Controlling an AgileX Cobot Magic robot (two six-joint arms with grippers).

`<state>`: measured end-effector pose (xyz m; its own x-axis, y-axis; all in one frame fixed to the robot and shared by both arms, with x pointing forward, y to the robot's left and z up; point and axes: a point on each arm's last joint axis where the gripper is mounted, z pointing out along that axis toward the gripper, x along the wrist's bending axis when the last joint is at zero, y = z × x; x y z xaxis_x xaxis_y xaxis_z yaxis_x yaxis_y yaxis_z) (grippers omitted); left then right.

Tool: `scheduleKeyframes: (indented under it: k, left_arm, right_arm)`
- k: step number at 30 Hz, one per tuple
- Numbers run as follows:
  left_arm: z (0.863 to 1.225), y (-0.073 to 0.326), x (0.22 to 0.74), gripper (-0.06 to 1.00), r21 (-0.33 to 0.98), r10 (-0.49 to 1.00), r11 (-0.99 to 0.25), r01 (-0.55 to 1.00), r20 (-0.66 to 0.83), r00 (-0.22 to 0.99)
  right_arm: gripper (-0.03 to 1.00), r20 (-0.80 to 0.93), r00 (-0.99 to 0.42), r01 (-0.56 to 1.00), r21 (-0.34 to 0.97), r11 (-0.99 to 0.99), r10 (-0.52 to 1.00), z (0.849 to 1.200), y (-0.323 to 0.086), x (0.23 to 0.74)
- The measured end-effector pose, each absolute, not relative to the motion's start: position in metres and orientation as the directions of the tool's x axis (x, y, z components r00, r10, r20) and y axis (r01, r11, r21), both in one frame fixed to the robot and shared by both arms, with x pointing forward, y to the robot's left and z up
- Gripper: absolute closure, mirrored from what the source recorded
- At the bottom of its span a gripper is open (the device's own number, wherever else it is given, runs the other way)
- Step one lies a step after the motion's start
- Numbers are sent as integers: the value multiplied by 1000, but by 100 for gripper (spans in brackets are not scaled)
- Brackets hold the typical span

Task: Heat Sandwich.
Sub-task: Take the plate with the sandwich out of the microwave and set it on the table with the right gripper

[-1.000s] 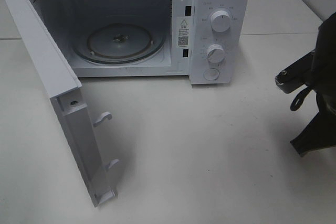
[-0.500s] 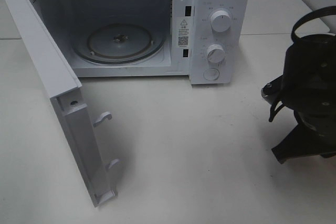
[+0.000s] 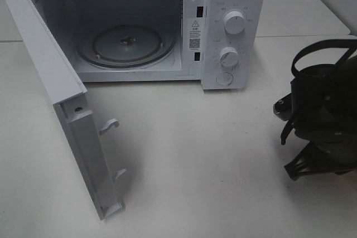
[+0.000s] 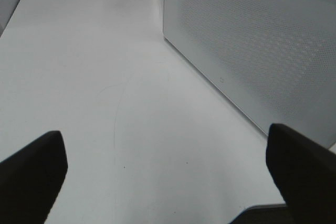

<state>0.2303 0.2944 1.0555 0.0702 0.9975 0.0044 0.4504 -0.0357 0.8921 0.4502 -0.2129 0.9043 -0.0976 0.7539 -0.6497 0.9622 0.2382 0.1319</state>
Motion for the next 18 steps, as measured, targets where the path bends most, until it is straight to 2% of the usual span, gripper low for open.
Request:
scheduleKeyframes:
  k: [9, 18]
  left_arm:
    - [1056, 294, 230, -2, 892, 998, -36, 450, 4, 70]
    - [1056, 294, 230, -2, 892, 998, -36, 450, 4, 70]
  right_arm:
    - [86, -660, -74, 937, 211, 279, 748, 900, -218, 451]
    - [86, -677, -103, 919, 215, 330, 728, 888, -219, 452]
